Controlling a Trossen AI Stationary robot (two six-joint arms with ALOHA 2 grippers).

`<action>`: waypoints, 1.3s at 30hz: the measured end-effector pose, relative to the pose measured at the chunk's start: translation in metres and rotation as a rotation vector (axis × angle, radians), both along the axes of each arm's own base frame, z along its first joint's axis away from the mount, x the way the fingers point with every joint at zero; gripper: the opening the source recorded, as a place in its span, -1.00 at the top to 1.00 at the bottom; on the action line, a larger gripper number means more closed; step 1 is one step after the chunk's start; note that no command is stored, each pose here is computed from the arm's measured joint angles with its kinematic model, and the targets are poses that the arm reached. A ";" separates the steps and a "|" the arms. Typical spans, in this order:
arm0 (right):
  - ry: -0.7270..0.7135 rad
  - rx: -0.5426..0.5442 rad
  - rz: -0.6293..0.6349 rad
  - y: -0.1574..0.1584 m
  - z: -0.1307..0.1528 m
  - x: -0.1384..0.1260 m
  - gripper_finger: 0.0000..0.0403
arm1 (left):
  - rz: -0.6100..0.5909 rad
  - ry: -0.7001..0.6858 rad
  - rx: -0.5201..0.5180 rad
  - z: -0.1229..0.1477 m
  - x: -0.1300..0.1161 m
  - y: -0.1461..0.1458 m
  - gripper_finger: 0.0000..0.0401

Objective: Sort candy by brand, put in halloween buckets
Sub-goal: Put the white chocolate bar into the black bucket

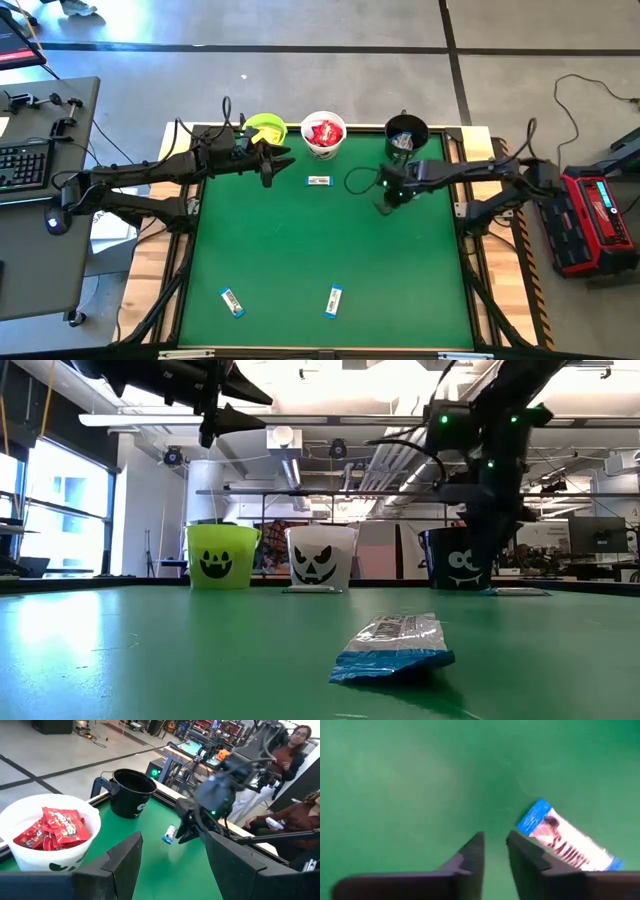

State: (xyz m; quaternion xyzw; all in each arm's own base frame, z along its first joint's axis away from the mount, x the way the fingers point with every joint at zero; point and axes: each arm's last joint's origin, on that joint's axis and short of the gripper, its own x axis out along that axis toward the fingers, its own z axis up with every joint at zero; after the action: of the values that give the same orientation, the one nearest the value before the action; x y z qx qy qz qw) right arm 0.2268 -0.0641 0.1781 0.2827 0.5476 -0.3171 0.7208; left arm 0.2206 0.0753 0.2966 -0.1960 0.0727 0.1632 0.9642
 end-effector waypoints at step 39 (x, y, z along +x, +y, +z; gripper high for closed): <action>0.198 0.027 0.800 -0.036 -0.041 0.002 0.99 | 0.005 0.081 -0.017 -0.008 -0.002 0.000 -0.05</action>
State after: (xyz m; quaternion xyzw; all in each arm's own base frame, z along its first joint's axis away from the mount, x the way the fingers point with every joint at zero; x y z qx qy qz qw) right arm 0.2285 -0.0999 0.1366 0.0250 0.6851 -0.0302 0.7274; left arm 0.2187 0.0748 0.2889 -0.1975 0.1124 0.1729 0.9584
